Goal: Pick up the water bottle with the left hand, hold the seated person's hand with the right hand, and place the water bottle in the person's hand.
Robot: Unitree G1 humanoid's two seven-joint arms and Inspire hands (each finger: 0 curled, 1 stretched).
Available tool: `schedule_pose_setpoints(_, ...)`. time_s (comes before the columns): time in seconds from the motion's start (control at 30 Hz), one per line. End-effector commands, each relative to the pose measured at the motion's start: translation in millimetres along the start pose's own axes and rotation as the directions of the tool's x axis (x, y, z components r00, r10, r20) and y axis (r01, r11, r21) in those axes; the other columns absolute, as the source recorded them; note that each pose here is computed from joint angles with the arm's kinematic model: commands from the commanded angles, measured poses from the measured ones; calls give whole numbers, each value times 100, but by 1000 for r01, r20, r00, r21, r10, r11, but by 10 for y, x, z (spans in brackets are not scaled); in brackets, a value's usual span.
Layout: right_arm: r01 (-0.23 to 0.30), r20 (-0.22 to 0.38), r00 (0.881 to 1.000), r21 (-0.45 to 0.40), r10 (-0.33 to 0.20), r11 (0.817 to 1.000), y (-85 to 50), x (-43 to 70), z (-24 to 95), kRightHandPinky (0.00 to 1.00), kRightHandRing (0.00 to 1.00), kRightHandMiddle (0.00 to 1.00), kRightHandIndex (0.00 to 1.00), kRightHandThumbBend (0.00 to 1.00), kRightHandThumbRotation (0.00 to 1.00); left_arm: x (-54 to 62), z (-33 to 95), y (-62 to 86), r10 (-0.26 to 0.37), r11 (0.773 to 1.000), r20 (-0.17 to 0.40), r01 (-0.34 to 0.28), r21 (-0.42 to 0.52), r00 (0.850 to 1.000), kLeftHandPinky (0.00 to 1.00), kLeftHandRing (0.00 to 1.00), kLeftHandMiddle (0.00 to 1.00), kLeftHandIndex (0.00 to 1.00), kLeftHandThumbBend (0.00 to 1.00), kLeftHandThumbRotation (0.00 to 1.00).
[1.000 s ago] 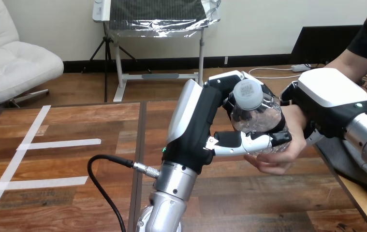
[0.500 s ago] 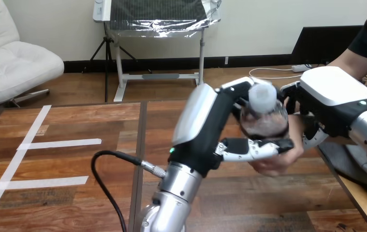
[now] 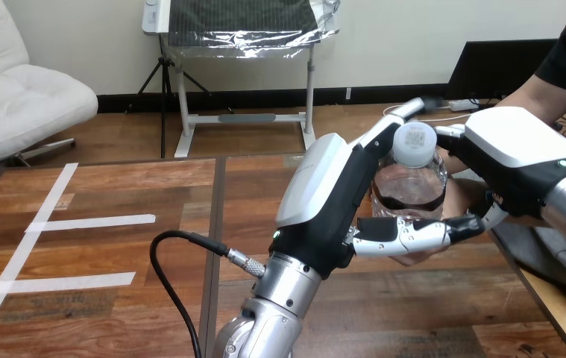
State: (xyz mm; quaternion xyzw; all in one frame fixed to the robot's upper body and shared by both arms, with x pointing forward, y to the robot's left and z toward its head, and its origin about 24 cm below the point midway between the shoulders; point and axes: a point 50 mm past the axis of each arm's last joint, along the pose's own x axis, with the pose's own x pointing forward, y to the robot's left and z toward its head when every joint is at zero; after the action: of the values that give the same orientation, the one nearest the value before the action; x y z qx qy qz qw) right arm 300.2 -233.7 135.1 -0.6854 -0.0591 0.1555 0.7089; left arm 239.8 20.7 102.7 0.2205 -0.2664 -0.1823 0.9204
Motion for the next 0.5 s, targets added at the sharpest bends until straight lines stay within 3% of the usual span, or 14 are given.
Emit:
schedule_pose_setpoints(0.0, 85, 18, 996, -26, -84, 996, -261, -15, 34, 86, 94, 95, 90, 92, 4, 136, 184, 89, 47, 999, 99, -48, 8, 994, 87, 88, 94, 96, 82, 63)
schedule_pose_setpoints(0.47, 77, 6, 997, -24, -77, 997, -259, -40, 43, 87, 94, 95, 90, 91, 1, 119, 171, 89, 57, 998, 94, -58, 12, 994, 82, 86, 91, 91, 78, 59)
